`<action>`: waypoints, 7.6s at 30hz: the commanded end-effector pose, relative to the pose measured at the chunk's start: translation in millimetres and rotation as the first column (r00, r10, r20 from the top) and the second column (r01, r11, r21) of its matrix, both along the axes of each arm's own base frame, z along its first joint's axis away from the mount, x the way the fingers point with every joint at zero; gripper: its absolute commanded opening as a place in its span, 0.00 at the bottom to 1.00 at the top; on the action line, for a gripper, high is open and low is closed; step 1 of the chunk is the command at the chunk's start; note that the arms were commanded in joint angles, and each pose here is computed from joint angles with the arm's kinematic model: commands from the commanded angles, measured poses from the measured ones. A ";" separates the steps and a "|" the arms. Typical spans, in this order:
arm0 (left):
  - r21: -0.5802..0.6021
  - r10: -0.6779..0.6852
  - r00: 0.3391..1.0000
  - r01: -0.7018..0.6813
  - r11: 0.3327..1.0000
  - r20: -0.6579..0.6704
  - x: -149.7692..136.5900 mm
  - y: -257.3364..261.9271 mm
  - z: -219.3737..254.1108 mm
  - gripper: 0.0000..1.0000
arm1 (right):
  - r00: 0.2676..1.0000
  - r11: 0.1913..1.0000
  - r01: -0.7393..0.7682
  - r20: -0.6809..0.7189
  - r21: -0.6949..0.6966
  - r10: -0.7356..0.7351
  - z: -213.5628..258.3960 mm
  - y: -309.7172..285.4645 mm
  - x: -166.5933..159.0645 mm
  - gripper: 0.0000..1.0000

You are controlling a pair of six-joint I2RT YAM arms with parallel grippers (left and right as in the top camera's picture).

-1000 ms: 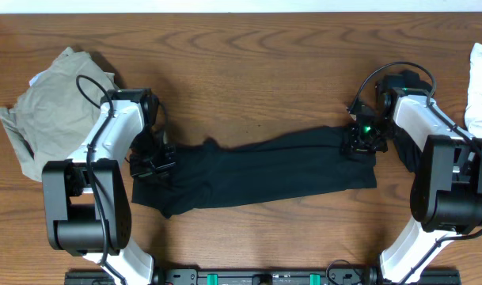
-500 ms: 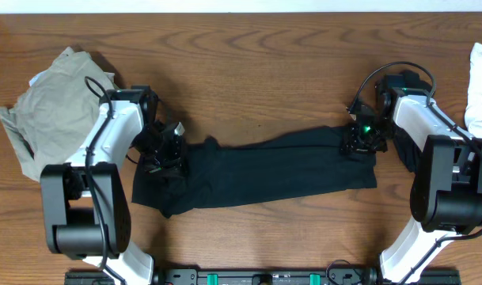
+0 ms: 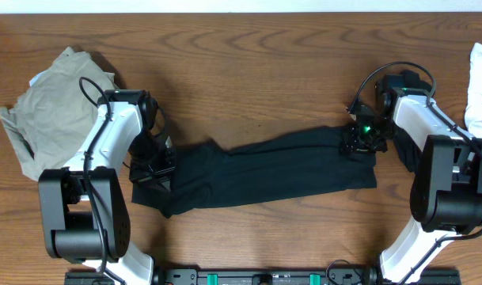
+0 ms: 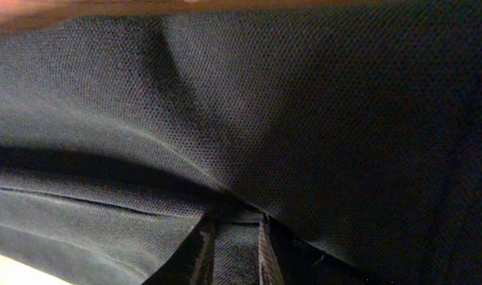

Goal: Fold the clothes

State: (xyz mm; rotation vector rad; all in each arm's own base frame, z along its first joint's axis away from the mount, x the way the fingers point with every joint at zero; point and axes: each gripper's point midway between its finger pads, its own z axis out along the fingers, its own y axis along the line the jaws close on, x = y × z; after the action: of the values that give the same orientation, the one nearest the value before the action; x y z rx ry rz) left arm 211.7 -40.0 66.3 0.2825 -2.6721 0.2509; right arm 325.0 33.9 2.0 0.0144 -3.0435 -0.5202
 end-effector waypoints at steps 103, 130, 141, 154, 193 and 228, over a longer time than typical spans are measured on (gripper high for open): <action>-0.215 0.090 0.873 0.017 0.977 0.480 105.4 -104.4 30.9 0.06 | 0.999 0.999 -0.021 -0.035 -0.034 0.020 -12.2 -4.5 -8.1 0.20; -0.023 -0.141 0.841 0.179 0.984 0.523 67.7 -128.9 25.9 0.30 | 0.998 0.999 -0.022 -0.054 -0.032 0.020 -11.6 -4.1 -12.6 0.20; 0.098 -0.187 0.836 0.159 0.982 0.516 69.5 -108.2 20.2 0.38 | 0.998 0.999 -0.022 -0.052 -0.032 0.020 -11.6 -4.2 -12.2 0.20; 0.120 -0.130 0.886 0.085 0.989 0.445 53.9 -107.2 13.2 0.06 | 0.998 0.999 -0.022 -0.052 -0.036 0.020 -11.8 -4.7 -12.1 0.20; 0.190 -0.080 0.947 0.021 0.982 0.310 70.4 -67.9 -38.2 0.29 | 0.999 0.999 -0.023 -0.050 -0.036 0.021 -11.9 -4.8 -11.7 0.20; 0.245 -0.145 0.869 0.028 0.969 0.474 103.9 -27.3 -77.2 0.45 | 0.969 0.967 0.087 -0.205 -0.238 -0.137 -31.7 -40.4 -56.9 0.14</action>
State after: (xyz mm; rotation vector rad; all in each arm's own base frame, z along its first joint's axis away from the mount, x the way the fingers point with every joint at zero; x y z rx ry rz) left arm 312.9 -80.3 2.2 0.2800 -3.1983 0.0676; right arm 303.4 28.6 -2.7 -0.0805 -2.9850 -0.4556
